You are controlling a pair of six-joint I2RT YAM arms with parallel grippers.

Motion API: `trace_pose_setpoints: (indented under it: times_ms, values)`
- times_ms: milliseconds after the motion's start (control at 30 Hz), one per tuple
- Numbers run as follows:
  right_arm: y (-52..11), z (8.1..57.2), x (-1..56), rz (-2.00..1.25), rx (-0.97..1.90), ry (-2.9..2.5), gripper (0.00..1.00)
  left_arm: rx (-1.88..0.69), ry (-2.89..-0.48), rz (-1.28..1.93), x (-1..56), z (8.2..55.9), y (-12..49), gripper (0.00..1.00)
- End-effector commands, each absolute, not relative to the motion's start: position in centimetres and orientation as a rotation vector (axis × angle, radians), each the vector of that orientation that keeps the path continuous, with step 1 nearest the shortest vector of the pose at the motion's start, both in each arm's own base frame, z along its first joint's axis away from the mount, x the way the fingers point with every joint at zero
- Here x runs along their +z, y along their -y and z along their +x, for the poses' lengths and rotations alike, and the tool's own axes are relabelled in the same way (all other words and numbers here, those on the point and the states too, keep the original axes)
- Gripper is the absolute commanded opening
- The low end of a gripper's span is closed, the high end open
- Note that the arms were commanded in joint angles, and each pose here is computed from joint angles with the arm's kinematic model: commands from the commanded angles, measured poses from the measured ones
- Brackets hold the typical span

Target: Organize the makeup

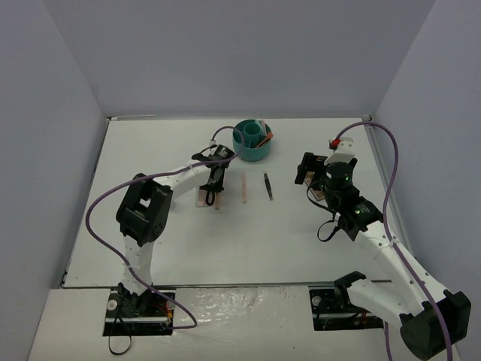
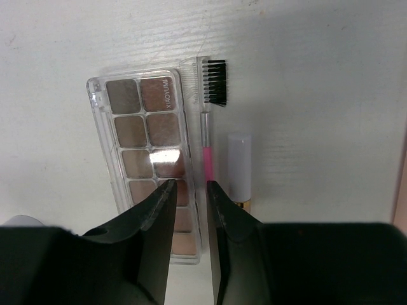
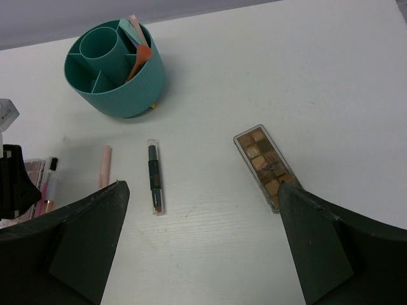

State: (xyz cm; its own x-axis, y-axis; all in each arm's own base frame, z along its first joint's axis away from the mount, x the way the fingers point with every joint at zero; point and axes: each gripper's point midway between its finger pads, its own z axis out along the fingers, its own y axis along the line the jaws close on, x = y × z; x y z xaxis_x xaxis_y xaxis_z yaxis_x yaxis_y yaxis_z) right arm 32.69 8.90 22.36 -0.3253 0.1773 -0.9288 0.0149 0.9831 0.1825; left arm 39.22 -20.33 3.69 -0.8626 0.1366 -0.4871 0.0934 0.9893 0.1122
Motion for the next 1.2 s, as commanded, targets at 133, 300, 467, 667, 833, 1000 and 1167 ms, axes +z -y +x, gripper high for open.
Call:
trace_pose_setpoints:
  times_ms: [133, 300, 467, 667, 833, 1000, 1167]
  values:
    - [-9.0, 33.4, 23.9, 0.158, 0.187, -1.834, 1.00, -0.021, -2.528, 0.126, 6.7, 41.3, 22.8, 0.22]
    - [-9.0, 33.4, 23.7, 0.157, 0.187, -1.838, 1.00, -0.025, -2.525, 0.119, 6.7, 41.6, 22.9, 0.20]
    - [-9.0, 33.4, 23.8, 0.157, 0.188, -1.836, 1.00, -0.020, -2.538, 0.120, 6.2, 41.5, 23.0, 0.16]
    - [-9.0, 33.3, 23.8, 0.159, 0.186, -1.835, 1.00, -0.005, -2.561, 0.112, 5.3, 41.3, 22.8, 0.16]
    - [-9.0, 33.4, 23.6, 0.157, 0.185, -1.840, 1.00, 0.010, -2.565, 0.101, 5.0, 41.3, 22.5, 0.17]
    - [-9.0, 33.3, 23.6, 0.156, 0.187, -1.839, 1.00, 0.009, -2.578, 0.099, 4.5, 41.2, 22.5, 0.17]
    - [-9.1, 33.4, 23.6, 0.152, 0.189, -1.840, 1.00, 0.007, -2.609, 0.087, 3.5, 40.8, 22.6, 0.17]
